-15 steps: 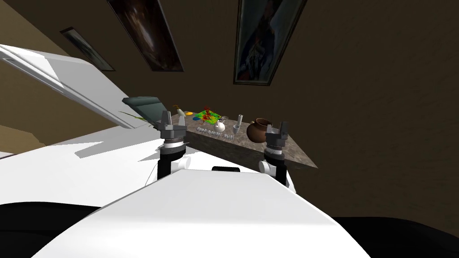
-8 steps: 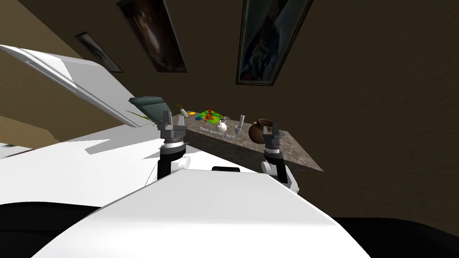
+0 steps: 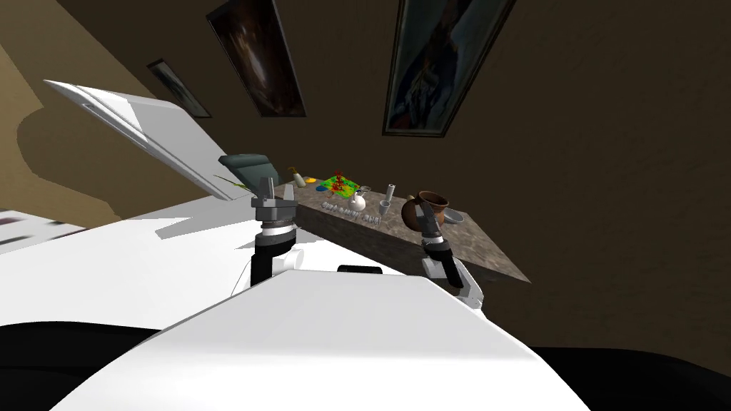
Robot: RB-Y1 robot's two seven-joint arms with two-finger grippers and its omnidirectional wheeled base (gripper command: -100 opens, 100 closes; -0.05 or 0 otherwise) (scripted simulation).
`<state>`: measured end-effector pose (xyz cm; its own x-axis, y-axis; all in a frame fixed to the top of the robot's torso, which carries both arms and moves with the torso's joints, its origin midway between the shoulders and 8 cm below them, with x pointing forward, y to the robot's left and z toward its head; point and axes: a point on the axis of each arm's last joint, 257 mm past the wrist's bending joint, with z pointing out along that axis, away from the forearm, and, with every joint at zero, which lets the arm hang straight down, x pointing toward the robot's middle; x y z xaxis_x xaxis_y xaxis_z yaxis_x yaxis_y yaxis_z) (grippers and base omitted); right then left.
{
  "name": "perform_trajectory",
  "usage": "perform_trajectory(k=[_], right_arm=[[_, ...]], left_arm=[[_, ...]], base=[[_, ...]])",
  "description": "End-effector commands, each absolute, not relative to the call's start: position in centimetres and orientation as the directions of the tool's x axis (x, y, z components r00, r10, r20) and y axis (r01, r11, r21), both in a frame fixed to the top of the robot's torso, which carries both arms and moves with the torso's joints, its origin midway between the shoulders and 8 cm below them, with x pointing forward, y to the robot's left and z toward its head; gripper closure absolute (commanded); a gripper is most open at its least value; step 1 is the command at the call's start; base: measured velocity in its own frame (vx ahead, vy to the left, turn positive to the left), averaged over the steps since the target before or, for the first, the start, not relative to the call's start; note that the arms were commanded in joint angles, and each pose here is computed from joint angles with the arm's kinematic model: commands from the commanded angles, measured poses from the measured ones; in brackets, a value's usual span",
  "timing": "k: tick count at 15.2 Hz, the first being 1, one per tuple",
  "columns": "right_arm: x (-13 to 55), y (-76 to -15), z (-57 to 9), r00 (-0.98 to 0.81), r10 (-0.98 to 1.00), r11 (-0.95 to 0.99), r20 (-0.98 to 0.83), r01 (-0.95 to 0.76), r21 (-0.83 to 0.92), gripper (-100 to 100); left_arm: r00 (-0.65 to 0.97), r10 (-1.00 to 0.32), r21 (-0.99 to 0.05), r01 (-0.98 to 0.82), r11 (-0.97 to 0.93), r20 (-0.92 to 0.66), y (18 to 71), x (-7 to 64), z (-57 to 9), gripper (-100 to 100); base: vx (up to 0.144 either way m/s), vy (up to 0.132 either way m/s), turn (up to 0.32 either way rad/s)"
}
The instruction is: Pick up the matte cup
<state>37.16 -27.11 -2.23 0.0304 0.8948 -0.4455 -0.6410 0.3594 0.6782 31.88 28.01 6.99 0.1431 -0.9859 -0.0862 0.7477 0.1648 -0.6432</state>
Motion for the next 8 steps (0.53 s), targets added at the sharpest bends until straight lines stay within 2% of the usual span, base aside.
perform_trajectory(k=[1, 8], right_arm=[[37.9, -27.4, -3.8, 0.014, 0.863, 0.403, -0.505, -0.622, 0.672, -100], [38.9, -28.3, -6.6, -0.037, 0.767, 0.501, -0.641, -0.59, 0.633, -100]], left_arm=[[0.143, -0.986, -0.643, 0.748, 0.165, -0.086, 28.0, 31.9, 7.0, 0], [0.143, -0.986, -0.643, 0.748, 0.165, -0.086, 28.0, 31.9, 7.0, 0]], base=[[0.016, 0.046, 0.069], [0.024, 0.051, 0.084]])
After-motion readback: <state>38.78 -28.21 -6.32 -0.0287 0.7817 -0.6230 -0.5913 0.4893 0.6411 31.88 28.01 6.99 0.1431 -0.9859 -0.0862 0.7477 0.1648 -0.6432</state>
